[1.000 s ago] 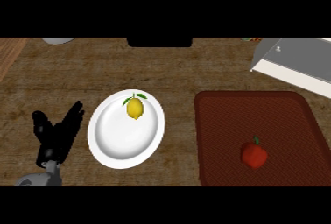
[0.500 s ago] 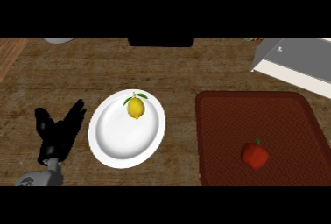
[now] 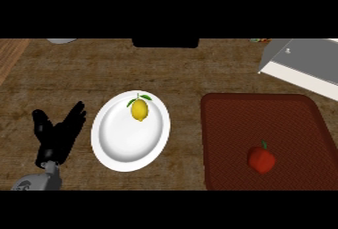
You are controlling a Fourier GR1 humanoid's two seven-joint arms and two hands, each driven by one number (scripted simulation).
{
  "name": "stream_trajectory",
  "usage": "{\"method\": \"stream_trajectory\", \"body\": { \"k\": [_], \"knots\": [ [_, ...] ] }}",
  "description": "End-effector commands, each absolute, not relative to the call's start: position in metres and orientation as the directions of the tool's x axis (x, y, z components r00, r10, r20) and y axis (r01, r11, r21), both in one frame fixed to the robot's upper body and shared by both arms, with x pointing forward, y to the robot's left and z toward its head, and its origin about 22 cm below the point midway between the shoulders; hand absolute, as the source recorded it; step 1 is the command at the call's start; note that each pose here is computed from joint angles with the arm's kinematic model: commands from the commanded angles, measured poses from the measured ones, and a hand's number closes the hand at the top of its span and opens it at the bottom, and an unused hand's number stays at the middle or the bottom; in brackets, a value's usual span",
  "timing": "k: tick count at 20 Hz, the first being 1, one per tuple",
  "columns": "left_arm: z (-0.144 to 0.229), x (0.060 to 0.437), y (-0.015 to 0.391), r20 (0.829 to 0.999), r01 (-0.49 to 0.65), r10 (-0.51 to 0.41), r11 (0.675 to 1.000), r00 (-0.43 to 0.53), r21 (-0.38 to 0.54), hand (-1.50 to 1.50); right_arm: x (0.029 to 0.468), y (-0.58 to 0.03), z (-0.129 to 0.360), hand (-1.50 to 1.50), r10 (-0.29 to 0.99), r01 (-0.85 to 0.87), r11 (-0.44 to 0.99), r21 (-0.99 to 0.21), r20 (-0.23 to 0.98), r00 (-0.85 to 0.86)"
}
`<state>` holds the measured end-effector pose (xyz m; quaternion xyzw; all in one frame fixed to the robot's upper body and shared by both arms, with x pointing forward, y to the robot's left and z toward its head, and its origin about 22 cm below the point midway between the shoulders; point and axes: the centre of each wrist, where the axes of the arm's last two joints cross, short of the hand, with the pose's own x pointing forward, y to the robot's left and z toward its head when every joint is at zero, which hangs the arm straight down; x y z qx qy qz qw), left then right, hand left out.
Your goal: Pick the squash from the tray and place it in the tiered shelf
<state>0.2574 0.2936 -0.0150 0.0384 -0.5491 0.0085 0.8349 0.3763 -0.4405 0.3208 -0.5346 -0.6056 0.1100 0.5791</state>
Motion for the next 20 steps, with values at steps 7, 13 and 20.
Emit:
{"method": "stream_trajectory", "body": {
  "k": [7, 13, 20],
  "knots": [
    [-0.019, 0.258, 0.291, 0.904, -0.046, -0.042, 0.997, 0.426, 0.069, 0.00, 0.404, -0.426, 0.312, 1.50, 0.791, 0.530, 0.424, -0.734, 0.585, 0.177],
    [-0.036, 0.240, 0.280, 0.902, -0.057, -0.009, 0.998, 0.431, 0.037, 0.00, 0.381, -0.466, 0.321, 1.50, 0.846, 0.463, 0.331, -0.822, 0.476, 0.241],
    [-0.045, 0.235, 0.280, 0.900, -0.065, -0.014, 0.997, 0.436, 0.047, 0.00, 0.394, -0.451, 0.314, -1.50, 0.613, 0.645, 0.554, -0.527, 0.782, 0.112]
  ]
}}
